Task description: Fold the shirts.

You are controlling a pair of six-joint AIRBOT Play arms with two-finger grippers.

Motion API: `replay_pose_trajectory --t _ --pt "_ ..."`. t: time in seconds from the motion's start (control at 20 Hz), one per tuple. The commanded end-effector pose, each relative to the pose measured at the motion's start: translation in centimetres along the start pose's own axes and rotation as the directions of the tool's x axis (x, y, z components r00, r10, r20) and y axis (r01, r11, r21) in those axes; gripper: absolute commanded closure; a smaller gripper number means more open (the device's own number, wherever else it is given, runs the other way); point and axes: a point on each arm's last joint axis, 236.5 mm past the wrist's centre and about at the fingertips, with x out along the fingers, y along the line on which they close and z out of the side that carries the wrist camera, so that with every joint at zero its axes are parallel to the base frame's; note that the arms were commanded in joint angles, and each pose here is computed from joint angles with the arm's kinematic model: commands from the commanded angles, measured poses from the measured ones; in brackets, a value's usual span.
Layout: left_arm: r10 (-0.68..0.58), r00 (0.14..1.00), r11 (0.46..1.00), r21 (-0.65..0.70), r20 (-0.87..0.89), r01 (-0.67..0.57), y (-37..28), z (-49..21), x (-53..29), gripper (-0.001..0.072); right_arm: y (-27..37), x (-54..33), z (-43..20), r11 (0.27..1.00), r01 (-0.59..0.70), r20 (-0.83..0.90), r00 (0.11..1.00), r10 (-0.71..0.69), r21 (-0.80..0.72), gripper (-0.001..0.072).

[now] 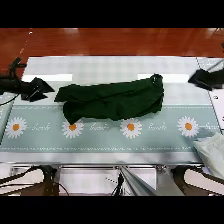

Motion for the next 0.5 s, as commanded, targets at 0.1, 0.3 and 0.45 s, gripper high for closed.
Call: replay_pose_trajectory --t 0.1,0.3,0.45 --pt "-0.027 0.971 0.995 -0.102 -0.236 0.003 2.7 -7.6 2.0 0.0090 -4.4 -0.4 -5.7 0.997 0.072 -0.174 0.983 -0.066 0.030 0.0160" --pt "-0.010 0.966 0.996 -0.090 -0.258 -0.014 4.0 -10.1 5.7 0.0086 -4.2 0.9 -7.3 0.999 0.048 -0.210 0.977 -0.042 0.022 0.0160" --pt "0.002 0.976 0.999 -0.049 -0.217 -0.013 3.0 -9.5 7.6 0.0086 -3.9 1.0 -7.0 0.999 0.035 -0.198 0.980 -0.030 0.022 0.0160"
